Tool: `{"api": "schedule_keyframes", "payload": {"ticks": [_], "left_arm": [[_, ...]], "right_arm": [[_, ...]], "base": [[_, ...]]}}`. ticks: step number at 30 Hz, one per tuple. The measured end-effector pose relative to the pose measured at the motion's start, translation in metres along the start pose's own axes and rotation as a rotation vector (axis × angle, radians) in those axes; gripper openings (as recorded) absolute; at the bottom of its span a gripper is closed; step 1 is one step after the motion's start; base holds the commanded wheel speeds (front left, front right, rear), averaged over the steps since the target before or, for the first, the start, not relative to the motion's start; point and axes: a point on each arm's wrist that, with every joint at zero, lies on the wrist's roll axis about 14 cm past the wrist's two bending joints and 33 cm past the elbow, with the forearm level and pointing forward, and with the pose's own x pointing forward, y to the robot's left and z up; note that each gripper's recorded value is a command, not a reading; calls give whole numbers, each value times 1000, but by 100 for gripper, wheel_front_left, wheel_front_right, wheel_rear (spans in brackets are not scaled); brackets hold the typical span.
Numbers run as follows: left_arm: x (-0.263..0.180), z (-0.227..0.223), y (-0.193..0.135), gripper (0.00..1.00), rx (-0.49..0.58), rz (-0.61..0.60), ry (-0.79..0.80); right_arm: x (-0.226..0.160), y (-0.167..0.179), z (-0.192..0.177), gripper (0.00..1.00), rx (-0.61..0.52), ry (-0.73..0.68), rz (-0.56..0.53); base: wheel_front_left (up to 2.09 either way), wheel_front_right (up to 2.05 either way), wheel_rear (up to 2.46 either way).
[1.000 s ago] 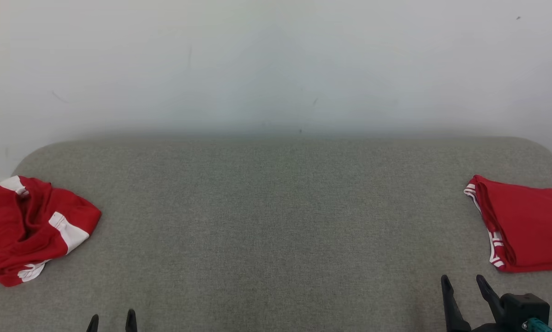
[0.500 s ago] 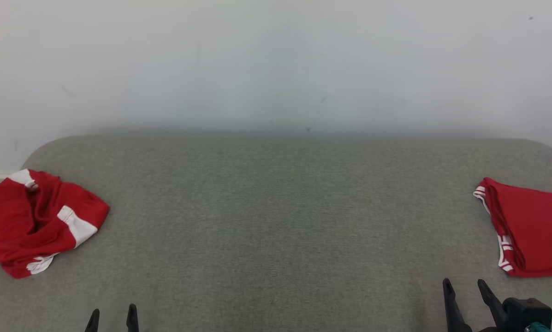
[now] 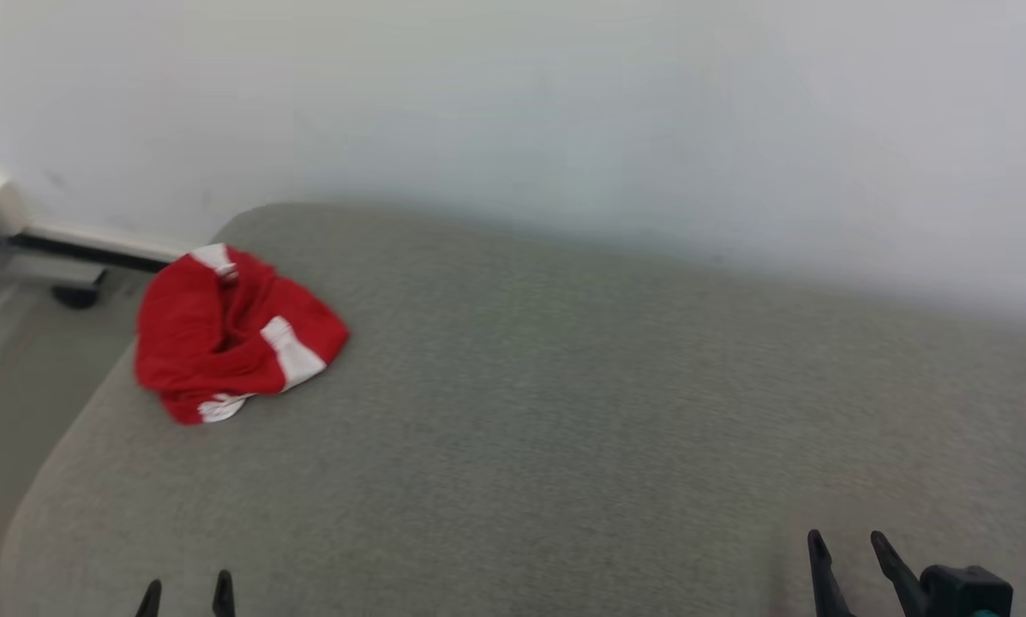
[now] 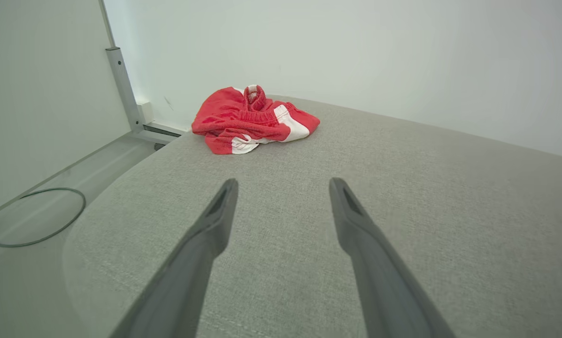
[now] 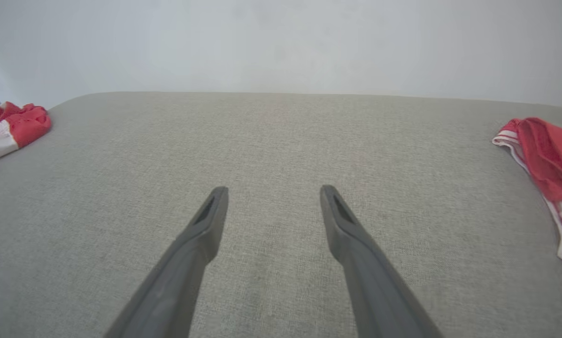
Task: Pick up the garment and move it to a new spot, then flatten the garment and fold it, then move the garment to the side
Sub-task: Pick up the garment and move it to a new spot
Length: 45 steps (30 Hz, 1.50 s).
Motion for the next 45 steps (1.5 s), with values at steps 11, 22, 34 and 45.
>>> {"api": "schedule_keyframes", "payload": {"ticks": [11, 22, 34, 45], "left_arm": [[-76, 0, 85, 100, -14, 333, -18], [-97, -3, 95, 100, -19, 423, -12], [-20, 23, 64, 100, -8, 215, -28], [118, 46, 65, 100, -96, 198, 94]], "right_arm": [[52, 111, 9, 100, -69, 4, 322], [67, 149, -8, 100, -80, 53, 429], [66, 135, -13, 100, -88, 67, 394], [88, 141, 15, 100, -181, 37, 461]], "base": [[0, 0, 0], [0, 0, 0], [0, 0, 0], [0, 0, 0]]}}
